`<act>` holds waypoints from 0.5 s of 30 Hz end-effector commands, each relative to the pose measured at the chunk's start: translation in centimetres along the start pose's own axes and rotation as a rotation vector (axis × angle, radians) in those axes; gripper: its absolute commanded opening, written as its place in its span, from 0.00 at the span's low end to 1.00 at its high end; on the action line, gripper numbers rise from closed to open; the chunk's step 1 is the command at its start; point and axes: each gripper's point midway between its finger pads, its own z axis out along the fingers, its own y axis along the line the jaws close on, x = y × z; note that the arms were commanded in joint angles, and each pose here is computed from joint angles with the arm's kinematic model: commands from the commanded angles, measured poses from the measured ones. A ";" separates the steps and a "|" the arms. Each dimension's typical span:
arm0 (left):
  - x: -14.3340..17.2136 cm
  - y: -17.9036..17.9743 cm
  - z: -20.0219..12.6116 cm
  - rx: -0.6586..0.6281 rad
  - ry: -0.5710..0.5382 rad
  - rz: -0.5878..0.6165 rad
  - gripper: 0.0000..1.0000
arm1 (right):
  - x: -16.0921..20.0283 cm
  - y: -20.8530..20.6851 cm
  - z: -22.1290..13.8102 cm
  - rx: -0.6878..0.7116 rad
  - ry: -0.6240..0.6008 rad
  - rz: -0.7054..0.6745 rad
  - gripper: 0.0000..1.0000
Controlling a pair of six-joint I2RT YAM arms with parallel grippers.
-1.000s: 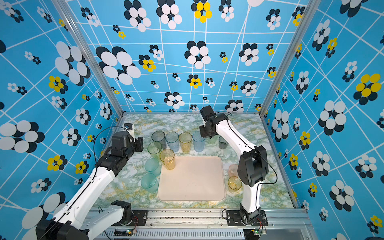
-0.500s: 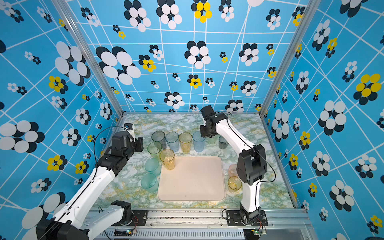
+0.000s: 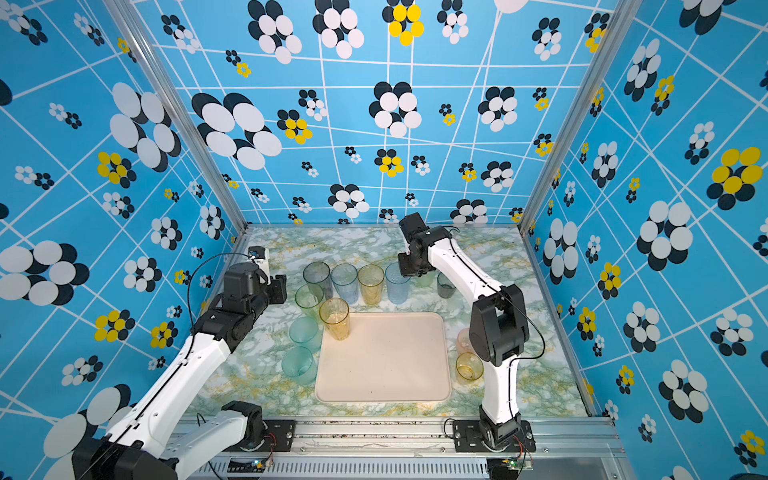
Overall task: Place the glasses into the tray
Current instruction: Pick up the glass from the top-center of the table.
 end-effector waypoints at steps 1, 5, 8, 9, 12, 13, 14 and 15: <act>0.5 0.2 0.1 -0.017 0.019 0.022 0.55 | -0.2 0.0 -0.1 -0.008 0.007 -0.002 0.11; 0.5 0.2 0.2 -0.017 0.021 0.024 0.55 | -0.2 -0.3 -0.7 0.004 -0.002 -0.007 0.03; 0.5 0.2 0.2 -0.018 0.024 0.022 0.55 | -0.2 -0.7 -1.7 0.022 -0.030 -0.011 0.01; 0.5 0.2 0.2 -0.019 0.024 0.022 0.55 | -0.2 -0.9 -2.1 0.029 -0.043 -0.011 0.00; 0.5 0.2 0.3 -0.022 0.024 0.018 0.55 | 0.1 -1.6 -3.9 0.053 -0.092 -0.014 0.00; 0.5 0.2 0.3 -0.020 0.023 0.016 0.55 | 0.2 -1.9 -4.7 0.062 -0.113 -0.015 0.00; 0.5 0.2 0.3 -0.019 0.023 0.014 0.55 | 0.5 -2.2 -5.6 0.070 -0.130 -0.016 0.00; 0.5 0.2 0.3 -0.019 0.023 0.012 0.55 | 0.8 -2.4 -6.2 0.074 -0.142 -0.017 0.00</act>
